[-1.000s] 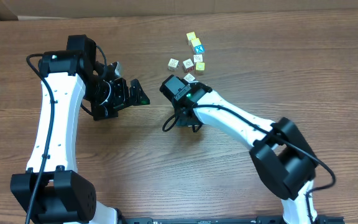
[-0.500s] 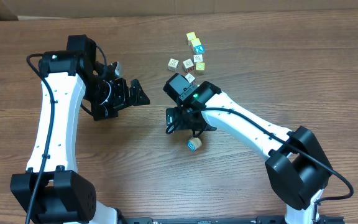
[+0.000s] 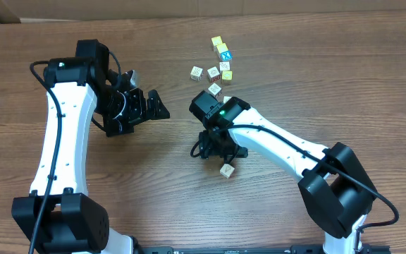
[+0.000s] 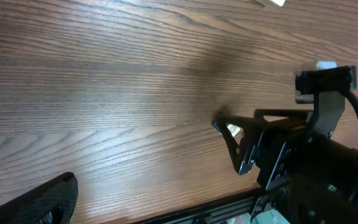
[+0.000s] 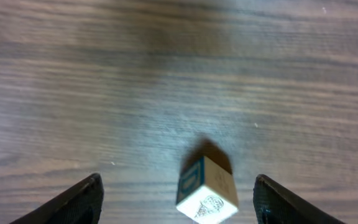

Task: Flip 4 blocks

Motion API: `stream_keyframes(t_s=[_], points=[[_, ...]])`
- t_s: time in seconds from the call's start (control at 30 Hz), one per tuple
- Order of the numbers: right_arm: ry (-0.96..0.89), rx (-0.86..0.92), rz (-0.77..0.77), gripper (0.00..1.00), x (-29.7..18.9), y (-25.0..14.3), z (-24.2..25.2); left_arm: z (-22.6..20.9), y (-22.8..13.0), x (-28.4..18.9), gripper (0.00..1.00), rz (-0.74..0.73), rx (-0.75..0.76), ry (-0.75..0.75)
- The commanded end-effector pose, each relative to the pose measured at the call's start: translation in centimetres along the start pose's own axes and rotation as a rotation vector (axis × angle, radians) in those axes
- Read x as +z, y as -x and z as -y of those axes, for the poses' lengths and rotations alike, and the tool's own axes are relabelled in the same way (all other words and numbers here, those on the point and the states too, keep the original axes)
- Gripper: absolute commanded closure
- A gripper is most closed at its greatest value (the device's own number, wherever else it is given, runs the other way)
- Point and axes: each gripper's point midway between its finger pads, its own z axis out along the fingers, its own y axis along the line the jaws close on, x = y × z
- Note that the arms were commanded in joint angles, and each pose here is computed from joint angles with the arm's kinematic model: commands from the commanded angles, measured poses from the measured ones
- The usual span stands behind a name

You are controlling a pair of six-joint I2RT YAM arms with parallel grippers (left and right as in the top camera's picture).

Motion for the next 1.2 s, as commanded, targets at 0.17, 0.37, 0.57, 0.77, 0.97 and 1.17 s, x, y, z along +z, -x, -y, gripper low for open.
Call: stream_keyframes(t_s=[0.17, 0.37, 0.57, 0.77, 0.97, 1.17], points=[[-0.065, -0.006, -0.065, 0.28, 0.1, -2.3, 0.9, 0.3, 0.3, -0.3, 0.0, 0.014, 0.022, 0.0], [-0.08, 0.102, -0.073, 0.41, 1.8, -3.4, 1.1, 0.3, 0.3, -0.3, 0.0, 0.014, 0.023, 0.0], [-0.099, 0.282, -0.086, 0.4, 3.9, -4.5, 2.1, 0.3, 0.4, -0.3, 0.0, 0.014, 0.022, 0.0], [-0.055, 0.291, -0.049, 0.47, 4.1, -3.5, 1.2, 0.3, 0.4, -0.3, 0.0, 0.014, 0.022, 0.0], [0.014, 0.156, 0.008, 0.57, 4.1, -1.8, -0.3, 0.3, 0.4, -0.3, 0.0, 0.014, 0.022, 0.0], [0.029, 0.134, 0.026, 0.58, 4.1, -1.4, -0.6, 0.3, 0.4, -0.3, 0.0, 0.014, 0.022, 0.0]])
